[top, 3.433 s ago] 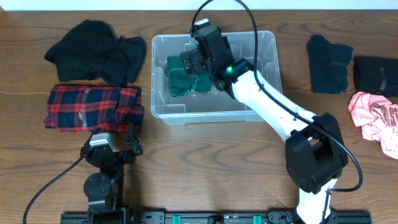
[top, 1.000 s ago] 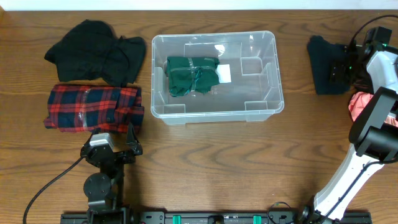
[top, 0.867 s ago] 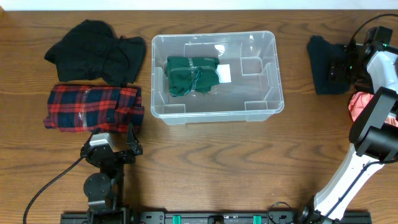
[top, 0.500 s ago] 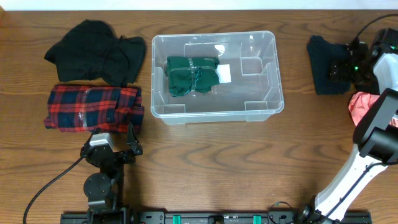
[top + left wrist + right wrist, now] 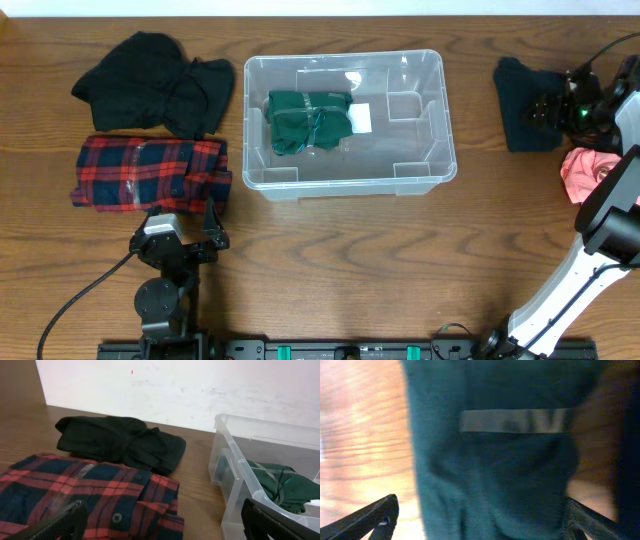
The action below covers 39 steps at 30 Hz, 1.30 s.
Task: Pack container
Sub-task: 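Move the right gripper to the folded navy garment at right, then grasp the navy garment with the right gripper and lift it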
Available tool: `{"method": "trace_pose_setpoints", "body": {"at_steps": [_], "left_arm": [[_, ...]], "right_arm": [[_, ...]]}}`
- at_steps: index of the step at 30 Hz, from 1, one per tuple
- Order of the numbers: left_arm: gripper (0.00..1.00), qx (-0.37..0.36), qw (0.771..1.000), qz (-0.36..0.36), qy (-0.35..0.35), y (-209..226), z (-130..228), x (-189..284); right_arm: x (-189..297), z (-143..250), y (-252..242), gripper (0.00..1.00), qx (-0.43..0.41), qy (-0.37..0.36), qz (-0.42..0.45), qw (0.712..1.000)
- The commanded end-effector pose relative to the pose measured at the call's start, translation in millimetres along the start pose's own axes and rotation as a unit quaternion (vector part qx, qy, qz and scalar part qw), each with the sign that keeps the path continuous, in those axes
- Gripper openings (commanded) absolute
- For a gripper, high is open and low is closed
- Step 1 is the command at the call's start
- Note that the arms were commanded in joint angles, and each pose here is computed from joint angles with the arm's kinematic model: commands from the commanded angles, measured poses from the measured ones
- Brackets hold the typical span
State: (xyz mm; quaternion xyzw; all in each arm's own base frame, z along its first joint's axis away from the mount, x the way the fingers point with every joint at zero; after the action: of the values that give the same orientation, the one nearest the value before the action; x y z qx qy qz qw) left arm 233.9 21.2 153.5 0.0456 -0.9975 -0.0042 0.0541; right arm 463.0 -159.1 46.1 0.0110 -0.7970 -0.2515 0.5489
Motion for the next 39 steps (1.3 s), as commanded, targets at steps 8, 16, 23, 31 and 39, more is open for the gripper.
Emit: {"method": "trace_pose_setpoints", "body": {"at_steps": [8, 16, 23, 31, 39], "left_arm": [[0.98, -0.003, 1.000, -0.006, 0.023, 2, 15, -1], [0.98, -0.003, 1.000, -0.006, 0.023, 2, 15, -1], [0.98, -0.003, 1.000, -0.006, 0.023, 2, 15, -1], [0.98, -0.003, 1.000, -0.006, 0.023, 2, 15, -1], [0.98, -0.003, 1.000, -0.006, 0.023, 2, 15, -1]], "right_arm": [[-15, 15, 41, 0.99, -0.003, 0.036, -0.071, 0.997], [-18, 12, 26, 0.99, -0.021, 0.031, -0.007, 0.999], [1, -4, 29, 0.99, -0.026, -0.003, 0.003, 1.000], [6, -24, 6, 0.99, -0.111, -0.056, 0.071, 0.990], [-15, -34, 3, 0.99, -0.139, -0.074, 0.064, 0.985]]}}
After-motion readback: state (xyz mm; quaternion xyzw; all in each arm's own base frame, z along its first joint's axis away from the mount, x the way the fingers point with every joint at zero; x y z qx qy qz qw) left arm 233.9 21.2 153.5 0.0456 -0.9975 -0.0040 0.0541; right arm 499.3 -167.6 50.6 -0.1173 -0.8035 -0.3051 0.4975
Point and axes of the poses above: each gripper's point midway between its finger pads, its own x axis back along the fingers, its own y axis along the line the jaws close on, z = x × y, the point moved 1 cm from there along x, back along the fingers, and after that the axes turned 9 degrees about -x, right-handed, at the moved point
